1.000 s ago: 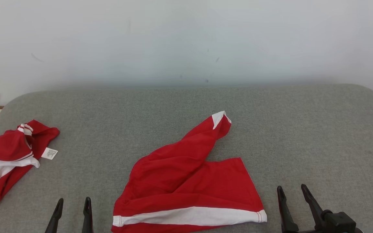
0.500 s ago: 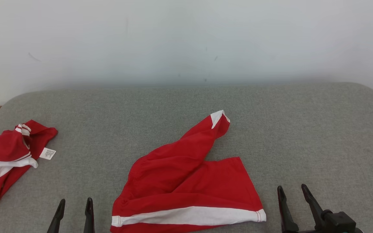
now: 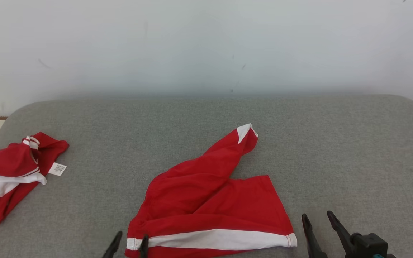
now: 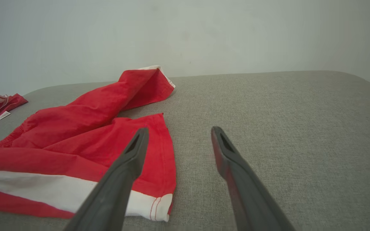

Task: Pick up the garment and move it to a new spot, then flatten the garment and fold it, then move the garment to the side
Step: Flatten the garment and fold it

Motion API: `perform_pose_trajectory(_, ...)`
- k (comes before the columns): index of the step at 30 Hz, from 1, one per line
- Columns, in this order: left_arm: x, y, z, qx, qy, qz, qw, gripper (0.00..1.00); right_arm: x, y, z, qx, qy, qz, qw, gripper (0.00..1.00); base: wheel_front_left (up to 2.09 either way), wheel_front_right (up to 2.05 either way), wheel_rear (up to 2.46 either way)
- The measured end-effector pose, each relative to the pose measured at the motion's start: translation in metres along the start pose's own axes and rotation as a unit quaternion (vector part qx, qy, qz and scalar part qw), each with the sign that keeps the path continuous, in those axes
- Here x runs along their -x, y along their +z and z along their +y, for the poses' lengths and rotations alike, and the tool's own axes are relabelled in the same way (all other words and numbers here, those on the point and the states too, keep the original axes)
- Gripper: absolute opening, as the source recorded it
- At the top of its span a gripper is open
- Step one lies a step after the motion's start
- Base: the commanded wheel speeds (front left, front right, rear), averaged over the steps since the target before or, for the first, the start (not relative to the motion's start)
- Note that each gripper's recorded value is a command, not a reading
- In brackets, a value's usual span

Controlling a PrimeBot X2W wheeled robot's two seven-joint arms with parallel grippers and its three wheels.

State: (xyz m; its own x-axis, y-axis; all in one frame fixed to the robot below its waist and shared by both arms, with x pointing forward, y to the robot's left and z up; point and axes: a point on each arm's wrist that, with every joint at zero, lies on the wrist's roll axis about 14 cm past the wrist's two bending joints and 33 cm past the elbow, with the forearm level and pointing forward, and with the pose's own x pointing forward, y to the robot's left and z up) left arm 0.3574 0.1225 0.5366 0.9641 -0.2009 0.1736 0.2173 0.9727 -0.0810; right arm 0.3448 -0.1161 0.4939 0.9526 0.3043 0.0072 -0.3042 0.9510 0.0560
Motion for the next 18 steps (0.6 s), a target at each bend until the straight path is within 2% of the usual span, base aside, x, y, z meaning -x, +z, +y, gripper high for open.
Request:
perform_pose_trajectory(4,-0.001,-0.018,-0.008,0.021,-0.012,0.028,0.999,1.00,0.006,-0.018,0.002,-0.005,0.010,0.040,0.999,1.00,0.00,0.00,0.00)
perform_pose_trajectory(10,-0.005,-0.042,0.001,0.019,-0.003,0.064,0.998,1.00,0.021,-0.049,0.014,-0.025,0.029,0.103,0.994,1.00,0.00,0.00,0.00)
perform_pose_trajectory(18,-0.011,-0.060,0.003,0.023,-0.004,0.091,0.996,1.00,0.017,-0.065,0.017,-0.031,0.036,0.130,0.990,1.00,0.00,0.00,0.00)
